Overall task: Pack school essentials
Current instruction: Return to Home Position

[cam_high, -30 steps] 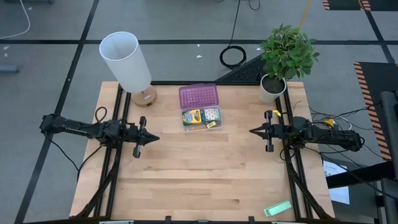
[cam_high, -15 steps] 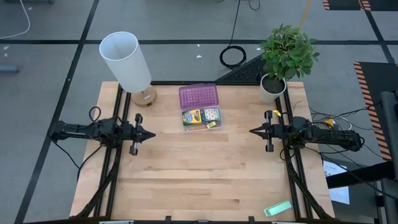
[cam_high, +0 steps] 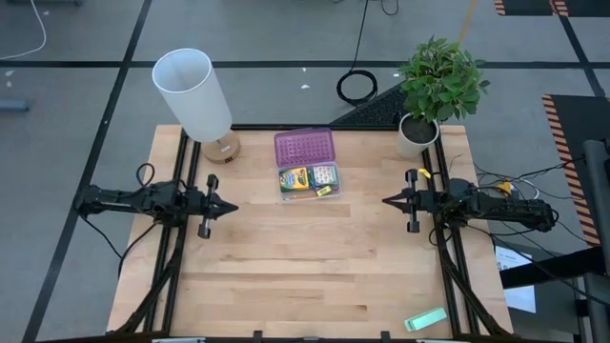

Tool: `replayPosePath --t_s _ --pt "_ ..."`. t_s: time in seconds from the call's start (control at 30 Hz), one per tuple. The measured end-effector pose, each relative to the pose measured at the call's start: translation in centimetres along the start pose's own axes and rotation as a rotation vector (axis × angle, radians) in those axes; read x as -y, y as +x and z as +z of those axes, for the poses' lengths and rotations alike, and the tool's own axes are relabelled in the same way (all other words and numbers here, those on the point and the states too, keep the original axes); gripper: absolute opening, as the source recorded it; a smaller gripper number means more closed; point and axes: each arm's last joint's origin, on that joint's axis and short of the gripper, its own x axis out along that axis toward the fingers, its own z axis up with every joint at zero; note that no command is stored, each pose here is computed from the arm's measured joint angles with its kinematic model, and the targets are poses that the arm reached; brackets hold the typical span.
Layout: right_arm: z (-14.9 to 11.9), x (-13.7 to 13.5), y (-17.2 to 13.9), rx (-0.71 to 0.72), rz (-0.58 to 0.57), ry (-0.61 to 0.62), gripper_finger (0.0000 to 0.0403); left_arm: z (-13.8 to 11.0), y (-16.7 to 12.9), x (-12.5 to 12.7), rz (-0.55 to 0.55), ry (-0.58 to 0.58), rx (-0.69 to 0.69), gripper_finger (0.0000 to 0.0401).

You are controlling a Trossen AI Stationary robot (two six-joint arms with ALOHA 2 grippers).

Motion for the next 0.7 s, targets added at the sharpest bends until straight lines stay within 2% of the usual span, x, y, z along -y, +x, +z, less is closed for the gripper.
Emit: replayPosePath --t_s 0.33,0.7 --pt "0.00 0.00 0.00 0.000 0.000 0.000 0.0000 0.02 0.01 0.00 0.000 -0.014 0.006 0.0026" --pt "0.01 0.00 0.00 0.001 -0.001 0.000 0.0000 0.03 0.01 0.00 0.001 -0.014 0.007 0.0006"
